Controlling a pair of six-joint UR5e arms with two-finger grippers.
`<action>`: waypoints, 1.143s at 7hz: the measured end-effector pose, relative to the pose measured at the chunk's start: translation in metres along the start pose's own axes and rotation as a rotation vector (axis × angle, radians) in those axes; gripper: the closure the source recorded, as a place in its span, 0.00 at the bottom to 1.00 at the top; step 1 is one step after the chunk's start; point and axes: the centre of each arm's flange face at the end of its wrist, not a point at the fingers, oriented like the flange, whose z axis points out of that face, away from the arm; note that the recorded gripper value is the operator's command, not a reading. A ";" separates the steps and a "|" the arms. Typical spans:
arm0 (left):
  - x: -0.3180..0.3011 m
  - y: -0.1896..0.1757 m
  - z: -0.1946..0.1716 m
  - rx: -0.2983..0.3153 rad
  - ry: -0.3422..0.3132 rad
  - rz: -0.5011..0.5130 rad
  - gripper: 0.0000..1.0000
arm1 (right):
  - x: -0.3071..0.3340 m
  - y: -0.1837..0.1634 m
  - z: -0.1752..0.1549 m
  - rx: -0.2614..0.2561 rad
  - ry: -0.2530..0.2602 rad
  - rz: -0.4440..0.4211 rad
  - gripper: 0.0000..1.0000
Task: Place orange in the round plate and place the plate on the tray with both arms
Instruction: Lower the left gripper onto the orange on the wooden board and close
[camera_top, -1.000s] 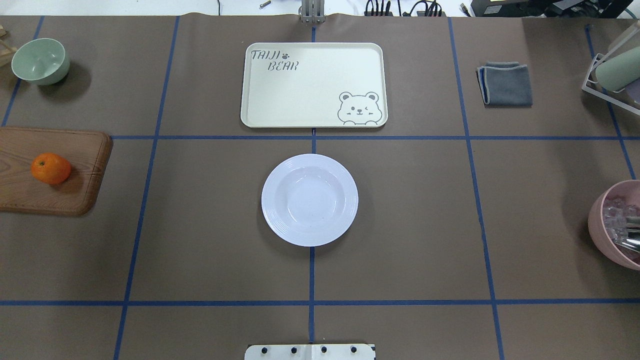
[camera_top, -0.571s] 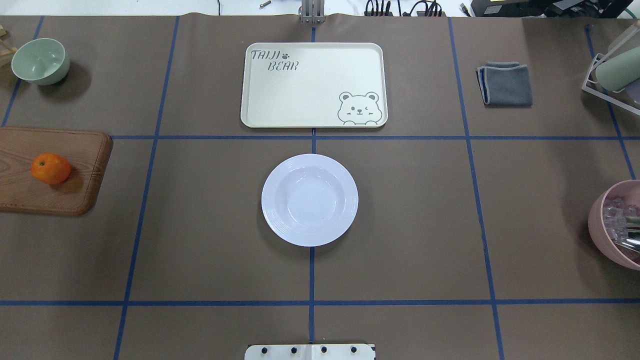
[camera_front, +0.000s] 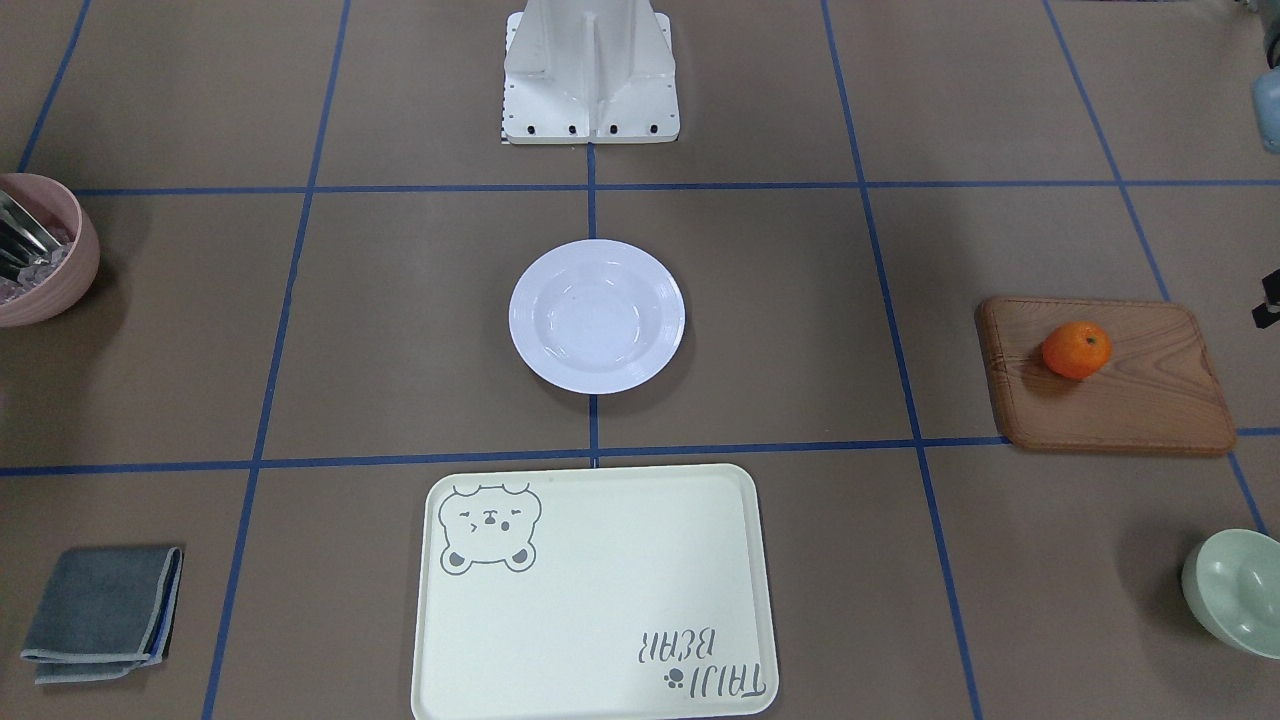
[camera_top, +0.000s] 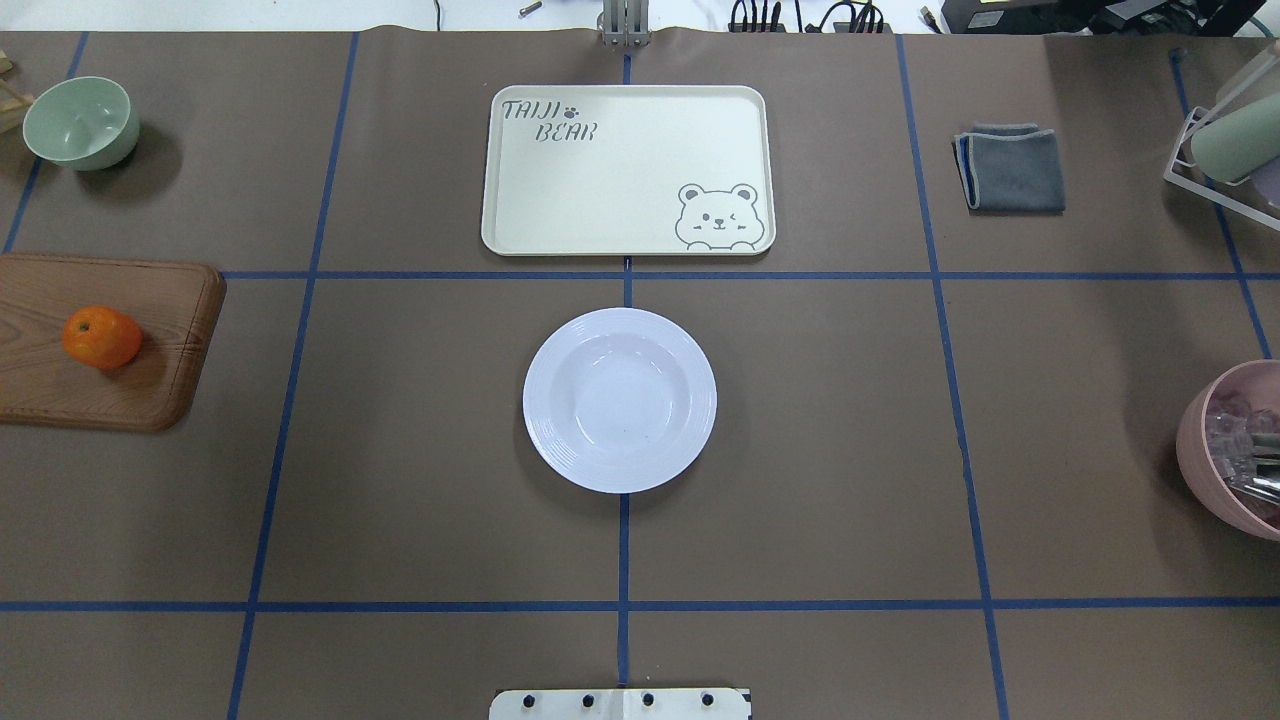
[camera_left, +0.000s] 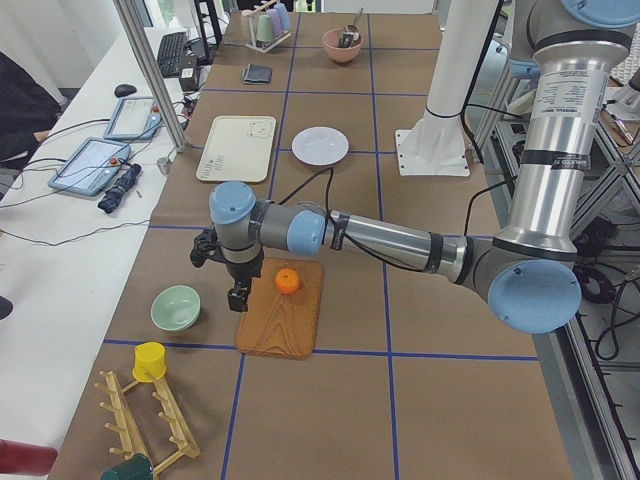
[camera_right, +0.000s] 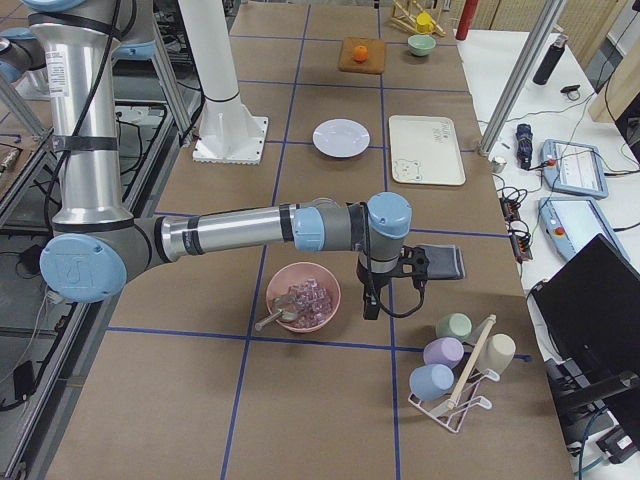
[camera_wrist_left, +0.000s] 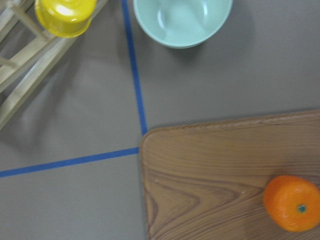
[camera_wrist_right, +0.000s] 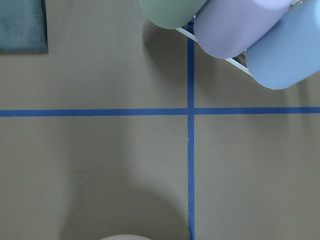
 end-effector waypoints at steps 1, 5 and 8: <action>0.036 -0.002 0.022 0.000 0.019 -0.059 0.01 | 0.000 0.000 0.000 0.000 0.001 0.001 0.00; 0.084 0.009 0.084 -0.031 0.059 -0.079 0.01 | 0.000 -0.001 0.001 -0.001 -0.004 0.004 0.00; 0.089 0.017 0.114 -0.083 0.049 -0.068 0.01 | -0.001 -0.001 0.001 -0.001 -0.006 0.005 0.00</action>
